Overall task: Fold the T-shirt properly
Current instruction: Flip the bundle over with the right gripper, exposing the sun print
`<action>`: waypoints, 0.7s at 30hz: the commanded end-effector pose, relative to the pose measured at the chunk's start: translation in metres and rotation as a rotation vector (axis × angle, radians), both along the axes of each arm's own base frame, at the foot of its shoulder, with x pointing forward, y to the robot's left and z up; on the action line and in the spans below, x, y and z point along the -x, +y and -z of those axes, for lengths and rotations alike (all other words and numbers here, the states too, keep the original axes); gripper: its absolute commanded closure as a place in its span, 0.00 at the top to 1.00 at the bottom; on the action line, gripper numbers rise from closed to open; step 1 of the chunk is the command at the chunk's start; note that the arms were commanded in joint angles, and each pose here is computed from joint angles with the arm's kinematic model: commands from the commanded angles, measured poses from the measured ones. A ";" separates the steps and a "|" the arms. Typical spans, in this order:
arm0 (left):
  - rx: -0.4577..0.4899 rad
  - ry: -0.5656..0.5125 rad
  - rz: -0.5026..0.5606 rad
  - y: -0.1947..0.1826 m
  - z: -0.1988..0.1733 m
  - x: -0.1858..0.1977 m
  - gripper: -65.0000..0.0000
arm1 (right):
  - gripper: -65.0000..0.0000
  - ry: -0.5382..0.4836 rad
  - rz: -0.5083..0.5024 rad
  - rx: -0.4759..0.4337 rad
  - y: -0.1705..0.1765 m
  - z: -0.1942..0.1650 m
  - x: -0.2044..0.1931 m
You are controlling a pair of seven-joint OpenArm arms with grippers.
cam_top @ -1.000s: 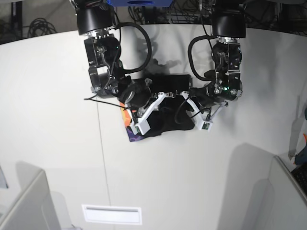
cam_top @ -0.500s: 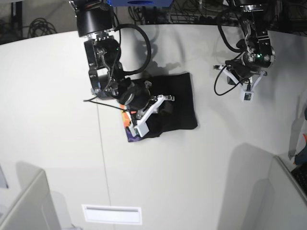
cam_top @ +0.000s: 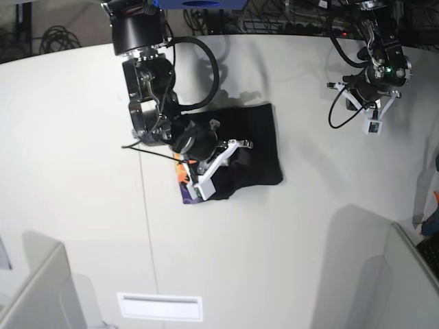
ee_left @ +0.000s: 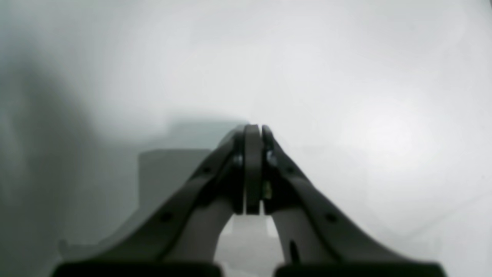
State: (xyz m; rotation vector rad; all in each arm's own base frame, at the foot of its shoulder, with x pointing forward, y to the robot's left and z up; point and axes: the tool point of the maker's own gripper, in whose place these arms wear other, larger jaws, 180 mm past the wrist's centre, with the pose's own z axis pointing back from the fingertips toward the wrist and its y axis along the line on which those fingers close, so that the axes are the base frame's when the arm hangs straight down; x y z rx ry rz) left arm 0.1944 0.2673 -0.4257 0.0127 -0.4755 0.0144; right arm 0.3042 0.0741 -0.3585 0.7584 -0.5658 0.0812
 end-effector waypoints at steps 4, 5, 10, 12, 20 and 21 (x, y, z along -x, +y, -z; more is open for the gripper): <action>-0.020 0.016 0.004 0.004 -0.001 0.003 0.00 | 0.00 -0.043 0.005 -0.041 0.006 -0.017 -0.009; -0.020 0.016 0.004 0.004 -0.001 0.003 0.00 | 0.00 -0.040 0.003 -0.040 0.006 -0.016 -0.009; -0.021 0.016 0.003 0.005 -0.001 0.003 0.00 | 0.24 -0.032 0.000 -0.043 0.008 -0.015 -0.006; -0.021 0.016 0.003 0.005 -0.001 0.003 0.00 | 0.42 -0.032 0.000 -0.048 0.009 -0.016 -0.006; -0.023 0.014 0.002 0.006 -0.002 0.002 0.00 | 0.60 -0.036 -0.095 -0.036 0.035 -0.016 0.006; -0.025 0.012 -0.004 0.008 -0.002 0.003 0.00 | 0.60 -0.037 -0.121 -0.030 0.042 -0.016 0.008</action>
